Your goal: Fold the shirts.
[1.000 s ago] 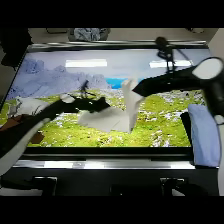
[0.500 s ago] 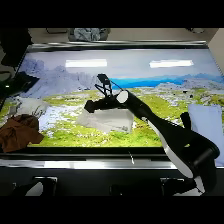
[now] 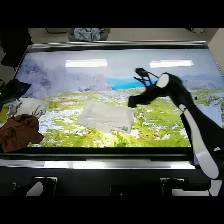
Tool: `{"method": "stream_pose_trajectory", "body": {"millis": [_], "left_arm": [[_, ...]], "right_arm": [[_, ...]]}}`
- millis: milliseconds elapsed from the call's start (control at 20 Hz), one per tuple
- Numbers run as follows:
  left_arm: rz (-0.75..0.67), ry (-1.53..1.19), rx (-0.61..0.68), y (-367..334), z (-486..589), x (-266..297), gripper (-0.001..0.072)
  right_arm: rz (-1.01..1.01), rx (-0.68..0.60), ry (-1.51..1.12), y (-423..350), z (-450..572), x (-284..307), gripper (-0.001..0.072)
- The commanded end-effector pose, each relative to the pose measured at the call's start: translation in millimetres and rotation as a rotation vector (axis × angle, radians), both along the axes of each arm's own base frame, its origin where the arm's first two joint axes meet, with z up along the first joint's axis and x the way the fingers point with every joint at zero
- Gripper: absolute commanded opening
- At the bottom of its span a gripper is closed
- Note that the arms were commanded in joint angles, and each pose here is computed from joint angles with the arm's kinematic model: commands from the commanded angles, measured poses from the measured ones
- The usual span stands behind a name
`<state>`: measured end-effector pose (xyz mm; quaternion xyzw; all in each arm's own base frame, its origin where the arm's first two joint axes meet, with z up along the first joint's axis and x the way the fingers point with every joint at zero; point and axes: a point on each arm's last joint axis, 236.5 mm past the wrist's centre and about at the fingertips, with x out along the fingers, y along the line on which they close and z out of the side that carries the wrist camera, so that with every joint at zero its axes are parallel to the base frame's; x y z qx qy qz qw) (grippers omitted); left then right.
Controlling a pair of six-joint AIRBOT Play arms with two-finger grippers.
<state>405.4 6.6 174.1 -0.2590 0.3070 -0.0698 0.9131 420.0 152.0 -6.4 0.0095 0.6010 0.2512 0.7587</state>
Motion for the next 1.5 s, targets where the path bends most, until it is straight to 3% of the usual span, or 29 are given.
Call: {"method": "stream_pose_trajectory", "body": {"millis": [0,150,350,400,450,500,700,900,1150,1450], "left_arm": [[0.001,0.028,0.005,2,-16,-3,0.0042],[-0.004,0.033,0.015,2,-23,-4,0.0042],[0.010,0.016,0.023,6,-21,-1,0.0042],[0.013,0.012,0.024,7,-21,0,0.0042],[0.015,0.009,0.026,7,-20,0,0.0042],[0.016,0.008,0.026,7,-20,1,0.0042],[0.015,0.008,0.026,7,-20,1,0.0042],[0.015,0.009,0.026,7,-20,0,0.0042],[0.015,0.009,0.026,7,-20,0,0.0043],[0.015,0.009,0.026,7,-20,0,0.0043]], "right_arm": [[-0.168,-0.005,0.222,-53,-39,-42,0.0671],[-0.302,0.253,0.242,3,-67,-30,0.0665],[-0.276,0.343,0.327,51,-90,-40,0.0558],[-0.267,0.350,0.335,57,-90,-42,0.0449],[-0.259,0.358,0.327,60,-87,-42,0.0125],[-0.232,0.390,0.294,64,-78,-38,0.0052],[-0.165,0.473,0.006,34,16,9,0.0051],[-0.336,0.400,-0.208,-84,114,35,0.0051],[-0.573,0.312,-0.355,-226,191,4,0.0051],[-0.777,0.281,-0.323,-314,199,-50,0.0052]]}}
